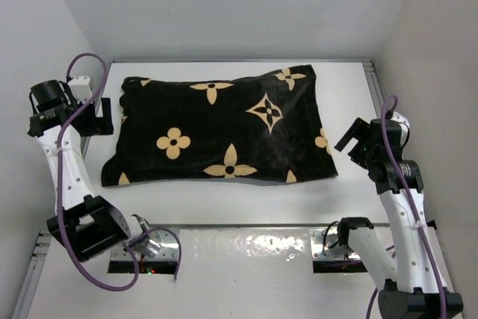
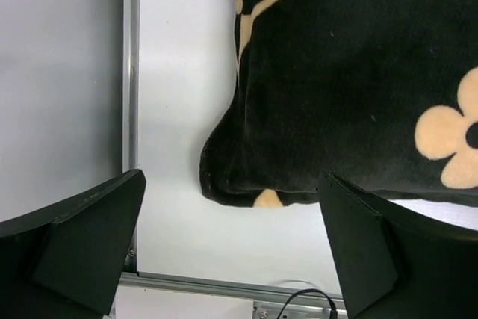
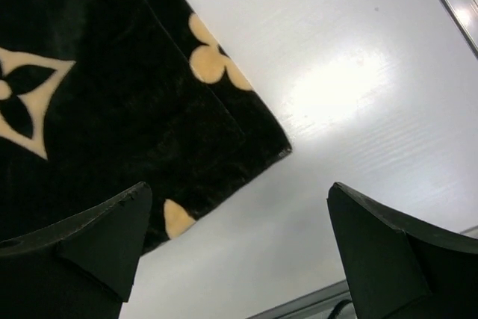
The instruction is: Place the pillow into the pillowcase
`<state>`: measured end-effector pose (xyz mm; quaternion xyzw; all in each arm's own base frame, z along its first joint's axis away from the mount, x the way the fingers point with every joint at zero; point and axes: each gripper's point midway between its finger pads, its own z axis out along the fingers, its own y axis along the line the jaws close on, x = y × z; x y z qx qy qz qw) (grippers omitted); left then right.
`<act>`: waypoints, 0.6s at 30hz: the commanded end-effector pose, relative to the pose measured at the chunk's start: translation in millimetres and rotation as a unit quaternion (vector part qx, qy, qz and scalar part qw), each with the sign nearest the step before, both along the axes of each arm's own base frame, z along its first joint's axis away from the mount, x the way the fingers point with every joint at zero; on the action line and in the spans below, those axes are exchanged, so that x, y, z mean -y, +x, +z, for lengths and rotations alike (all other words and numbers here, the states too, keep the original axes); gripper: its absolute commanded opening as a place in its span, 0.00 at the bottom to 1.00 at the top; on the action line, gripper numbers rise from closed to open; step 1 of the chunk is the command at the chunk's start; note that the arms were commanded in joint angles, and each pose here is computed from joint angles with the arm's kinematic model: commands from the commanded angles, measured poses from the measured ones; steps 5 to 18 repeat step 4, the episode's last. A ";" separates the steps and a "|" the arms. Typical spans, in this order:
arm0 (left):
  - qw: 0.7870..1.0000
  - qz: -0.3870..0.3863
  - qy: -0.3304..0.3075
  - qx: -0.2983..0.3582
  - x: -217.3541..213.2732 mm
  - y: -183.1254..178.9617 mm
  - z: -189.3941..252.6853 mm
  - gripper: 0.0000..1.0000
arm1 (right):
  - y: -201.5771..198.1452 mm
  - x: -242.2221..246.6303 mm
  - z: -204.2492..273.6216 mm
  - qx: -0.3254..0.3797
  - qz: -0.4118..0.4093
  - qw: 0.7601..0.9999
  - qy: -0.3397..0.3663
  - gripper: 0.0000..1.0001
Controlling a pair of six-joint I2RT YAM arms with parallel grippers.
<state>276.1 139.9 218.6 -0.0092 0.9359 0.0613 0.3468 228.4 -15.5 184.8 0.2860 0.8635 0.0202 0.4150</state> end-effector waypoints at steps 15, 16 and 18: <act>1.000 -0.010 0.018 0.020 4.0 -5.7 11.4 1.00 | -6.7 10.4 6.3 0.000 -0.024 1.000 -0.020 0.99; 1.000 -0.010 0.018 0.020 4.0 -5.7 11.4 1.00 | -6.7 10.4 6.3 0.000 -0.024 1.000 -0.020 0.99; 1.000 -0.010 0.018 0.020 4.0 -5.7 11.4 1.00 | -6.7 10.4 6.3 0.000 -0.024 1.000 -0.020 0.99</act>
